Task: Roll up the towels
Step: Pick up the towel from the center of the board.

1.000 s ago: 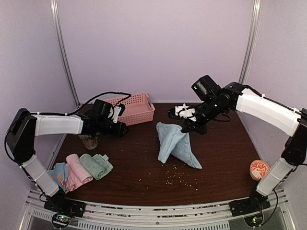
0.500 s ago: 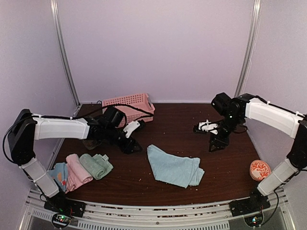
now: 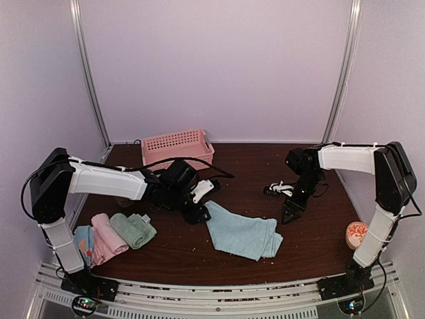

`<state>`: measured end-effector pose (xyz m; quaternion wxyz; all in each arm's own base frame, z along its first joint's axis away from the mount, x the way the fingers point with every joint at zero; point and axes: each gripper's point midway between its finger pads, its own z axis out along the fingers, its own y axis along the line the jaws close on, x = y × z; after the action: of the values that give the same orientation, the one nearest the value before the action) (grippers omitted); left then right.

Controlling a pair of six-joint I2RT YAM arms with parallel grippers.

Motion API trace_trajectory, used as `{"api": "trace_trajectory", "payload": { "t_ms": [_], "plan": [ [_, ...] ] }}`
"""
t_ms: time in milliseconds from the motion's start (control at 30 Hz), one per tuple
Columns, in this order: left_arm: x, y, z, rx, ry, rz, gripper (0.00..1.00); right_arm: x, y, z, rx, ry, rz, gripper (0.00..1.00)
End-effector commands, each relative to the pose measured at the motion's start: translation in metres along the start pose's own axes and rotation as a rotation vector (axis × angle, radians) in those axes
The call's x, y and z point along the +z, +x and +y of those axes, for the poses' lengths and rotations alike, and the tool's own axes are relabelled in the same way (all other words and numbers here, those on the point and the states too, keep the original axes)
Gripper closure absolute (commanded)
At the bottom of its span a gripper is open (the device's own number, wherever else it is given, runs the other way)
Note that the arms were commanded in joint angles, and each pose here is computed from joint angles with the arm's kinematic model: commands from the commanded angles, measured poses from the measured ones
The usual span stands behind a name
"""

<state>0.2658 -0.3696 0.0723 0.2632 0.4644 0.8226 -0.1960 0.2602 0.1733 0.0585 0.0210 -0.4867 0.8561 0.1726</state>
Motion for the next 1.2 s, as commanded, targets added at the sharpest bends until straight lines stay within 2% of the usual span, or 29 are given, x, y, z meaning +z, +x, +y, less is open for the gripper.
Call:
{"api": "trace_trajectory", "payload": {
  "t_ms": [0, 100, 300, 367, 467, 500, 533, 633, 700, 733, 867, 967, 1033, 1167],
  "plan": [
    [0.009, -0.017, 0.023, -0.128, -0.025, -0.071, 0.53, 0.008, 0.005, 0.018, -0.015, -0.064, 0.007, 0.36],
    [0.02, -0.026, 0.023, -0.152, 0.017, -0.098, 0.52, 0.023, 0.012, 0.028, -0.026, -0.091, 0.048, 0.3],
    [0.038, -0.029, 0.032, -0.213, 0.034, -0.115, 0.54, 0.045, 0.023, 0.045, -0.049, -0.152, 0.104, 0.3],
    [0.044, -0.028, 0.034, -0.222, 0.035, -0.112, 0.58, 0.05, 0.024, 0.046, -0.052, -0.152, 0.112, 0.3],
    [0.05, -0.025, 0.037, -0.233, 0.028, -0.103, 0.71, 0.059, 0.019, 0.047, -0.028, -0.142, 0.095, 0.33],
    [0.051, -0.024, 0.037, -0.235, 0.026, -0.102, 0.76, 0.061, 0.015, 0.045, -0.014, -0.123, 0.082, 0.37],
    [0.052, -0.023, 0.038, -0.236, 0.023, -0.104, 0.82, 0.064, 0.011, 0.042, -0.004, -0.103, 0.069, 0.45],
    [0.049, -0.026, 0.041, -0.233, 0.008, -0.12, 1.0, 0.068, 0.01, 0.032, 0.008, -0.049, 0.078, 0.83],
    [0.043, -0.031, 0.045, -0.231, -0.017, -0.139, 1.0, 0.067, 0.011, 0.025, 0.007, -0.011, 0.085, 1.0],
    [0.04, -0.033, 0.048, -0.233, -0.032, -0.148, 1.0, 0.063, 0.009, 0.024, 0.007, -0.005, 0.075, 1.0],
    [-0.001, -0.055, 0.073, -0.217, -0.183, -0.218, 1.0, 0.021, -0.006, -0.001, 0.05, 0.047, -0.015, 1.0],
    [-0.056, -0.083, 0.096, -0.199, -0.3, -0.325, 1.0, -0.045, -0.017, -0.049, 0.149, 0.123, -0.16, 1.0],
    [-0.108, -0.108, 0.107, -0.216, -0.343, -0.439, 1.0, -0.091, -0.022, -0.075, 0.197, 0.176, -0.251, 1.0],
    [-0.178, -0.143, 0.102, -0.151, -0.36, -0.599, 1.0, -0.174, -0.034, -0.109, 0.255, 0.272, -0.431, 1.0]
  ]
}}
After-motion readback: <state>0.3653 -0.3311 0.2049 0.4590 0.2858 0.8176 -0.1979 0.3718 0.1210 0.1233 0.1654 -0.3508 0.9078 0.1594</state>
